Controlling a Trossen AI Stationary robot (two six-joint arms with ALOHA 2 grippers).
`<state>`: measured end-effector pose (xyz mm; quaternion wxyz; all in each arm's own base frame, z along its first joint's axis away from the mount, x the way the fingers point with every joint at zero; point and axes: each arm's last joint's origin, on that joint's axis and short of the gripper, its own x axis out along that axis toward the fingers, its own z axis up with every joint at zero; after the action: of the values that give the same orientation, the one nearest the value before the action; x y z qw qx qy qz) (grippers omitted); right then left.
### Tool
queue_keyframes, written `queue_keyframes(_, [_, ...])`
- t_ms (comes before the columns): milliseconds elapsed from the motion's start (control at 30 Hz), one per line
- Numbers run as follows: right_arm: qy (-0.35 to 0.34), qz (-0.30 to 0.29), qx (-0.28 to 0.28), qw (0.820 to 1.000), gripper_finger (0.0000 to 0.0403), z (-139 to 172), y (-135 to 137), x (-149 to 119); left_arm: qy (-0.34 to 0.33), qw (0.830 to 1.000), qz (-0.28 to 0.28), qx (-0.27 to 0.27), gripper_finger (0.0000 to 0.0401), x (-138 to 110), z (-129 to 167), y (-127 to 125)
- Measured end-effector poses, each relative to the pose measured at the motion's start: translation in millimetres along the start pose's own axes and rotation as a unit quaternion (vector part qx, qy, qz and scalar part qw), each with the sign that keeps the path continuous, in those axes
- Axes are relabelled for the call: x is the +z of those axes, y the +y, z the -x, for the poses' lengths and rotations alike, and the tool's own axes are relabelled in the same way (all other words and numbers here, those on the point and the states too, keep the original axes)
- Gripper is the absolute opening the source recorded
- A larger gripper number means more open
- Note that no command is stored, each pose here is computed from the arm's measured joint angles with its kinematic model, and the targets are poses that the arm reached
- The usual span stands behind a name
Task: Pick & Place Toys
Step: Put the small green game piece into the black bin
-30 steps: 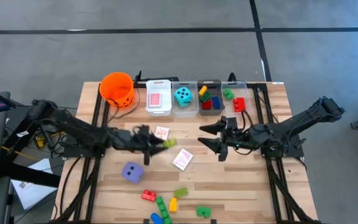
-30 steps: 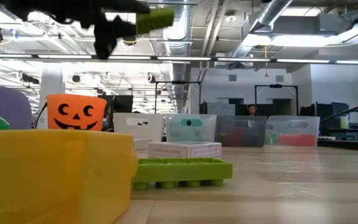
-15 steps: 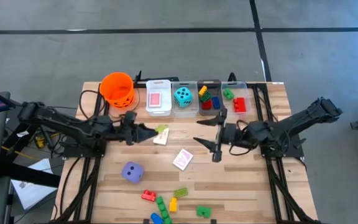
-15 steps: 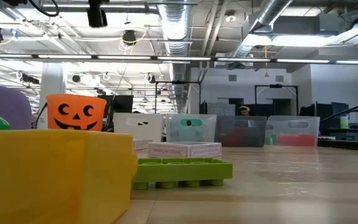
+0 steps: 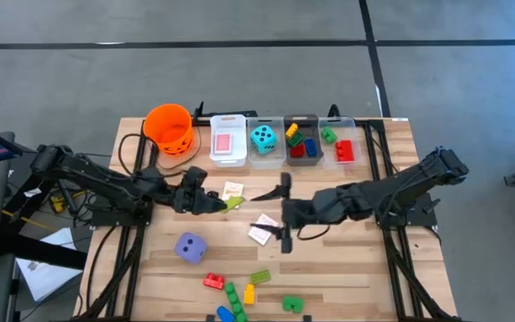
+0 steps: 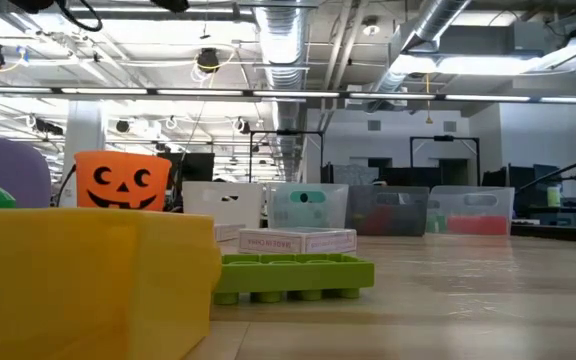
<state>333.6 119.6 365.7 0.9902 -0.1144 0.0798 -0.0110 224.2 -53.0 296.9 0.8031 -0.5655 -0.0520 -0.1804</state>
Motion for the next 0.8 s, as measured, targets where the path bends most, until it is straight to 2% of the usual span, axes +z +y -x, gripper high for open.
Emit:
queue_keyframes(267, [0.004,-0.003,-0.003,1.000,0.0269,-22.5,4.0,12.5,0.052,0.998,0.003,-0.017,0.0135,-6.8,-14.2,-2.6])
queue_keyframes(400, [-0.014,-0.014,0.009,1.000,0.0269,-21.0,0.8,19.9,0.063,0.998,0.006,-0.011,0.0136,-11.3,-15.1,-0.8])
queue_keyframes(800, [-0.009,-0.046,0.030,0.998,0.0269,-22.2,1.9,17.6,0.063,0.998,0.005,-0.008,0.0136,-11.1,-15.1,0.0])
